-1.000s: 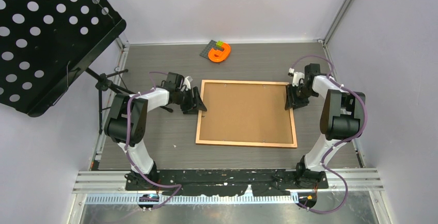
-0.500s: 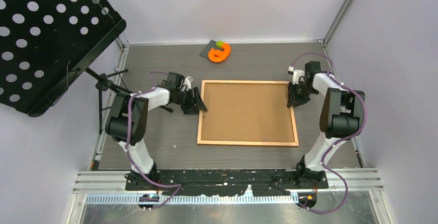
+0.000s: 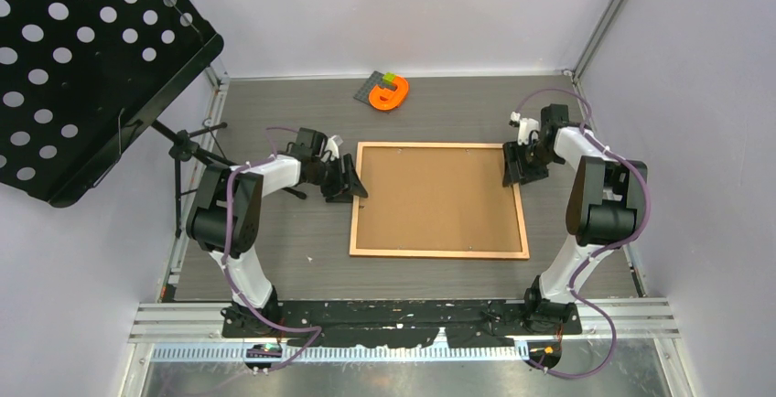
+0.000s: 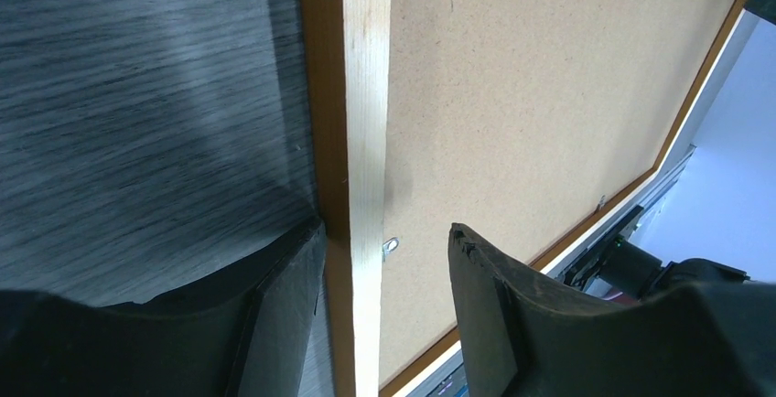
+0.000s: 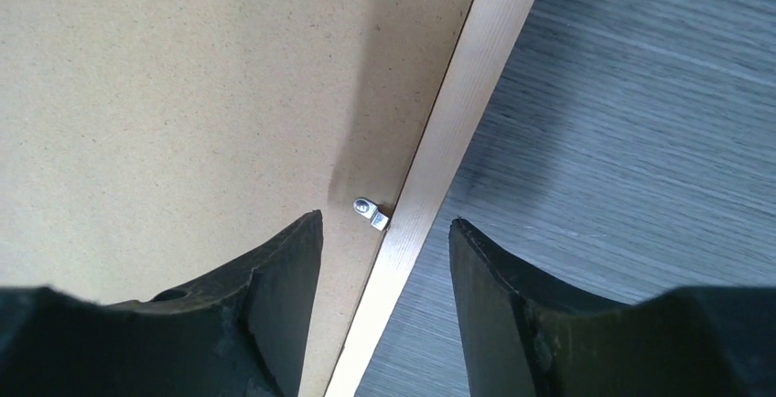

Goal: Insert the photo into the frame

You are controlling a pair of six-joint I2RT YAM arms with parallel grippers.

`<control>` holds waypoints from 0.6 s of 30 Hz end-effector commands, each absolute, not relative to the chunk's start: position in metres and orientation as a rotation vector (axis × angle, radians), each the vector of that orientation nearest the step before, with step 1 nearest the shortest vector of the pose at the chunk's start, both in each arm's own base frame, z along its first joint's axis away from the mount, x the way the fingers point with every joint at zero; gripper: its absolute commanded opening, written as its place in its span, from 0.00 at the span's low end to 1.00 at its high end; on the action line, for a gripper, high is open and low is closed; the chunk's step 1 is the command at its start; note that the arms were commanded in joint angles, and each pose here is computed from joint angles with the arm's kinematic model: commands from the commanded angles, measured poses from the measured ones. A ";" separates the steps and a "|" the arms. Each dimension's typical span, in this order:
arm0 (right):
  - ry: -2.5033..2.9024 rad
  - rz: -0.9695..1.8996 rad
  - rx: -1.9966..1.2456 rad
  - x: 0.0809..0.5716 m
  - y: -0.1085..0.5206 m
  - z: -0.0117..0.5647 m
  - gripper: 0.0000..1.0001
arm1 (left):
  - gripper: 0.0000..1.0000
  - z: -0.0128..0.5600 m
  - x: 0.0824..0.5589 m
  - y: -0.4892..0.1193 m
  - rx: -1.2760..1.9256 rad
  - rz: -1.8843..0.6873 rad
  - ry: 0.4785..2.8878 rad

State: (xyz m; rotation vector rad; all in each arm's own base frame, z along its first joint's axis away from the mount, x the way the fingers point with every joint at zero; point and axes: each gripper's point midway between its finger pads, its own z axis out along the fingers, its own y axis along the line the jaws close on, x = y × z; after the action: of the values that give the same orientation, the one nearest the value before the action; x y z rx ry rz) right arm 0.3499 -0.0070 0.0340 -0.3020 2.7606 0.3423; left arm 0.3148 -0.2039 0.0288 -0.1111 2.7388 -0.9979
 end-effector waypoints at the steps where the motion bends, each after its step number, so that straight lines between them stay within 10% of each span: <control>1: 2.660 0.332 -0.298 0.363 -0.008 0.068 0.61 | 0.58 -0.001 0.288 -0.188 -0.105 -0.837 2.873; 18: 2.508 0.359 -0.478 0.340 0.005 0.086 0.72 | 0.67 0.031 0.306 -0.177 0.017 -0.722 2.754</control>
State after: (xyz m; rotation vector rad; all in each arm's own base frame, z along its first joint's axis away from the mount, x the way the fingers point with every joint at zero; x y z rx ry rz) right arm 0.3364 -0.0025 0.0617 -0.3663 2.6452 0.3343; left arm 0.3098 -0.1964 0.0330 -0.0272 2.7385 -0.8783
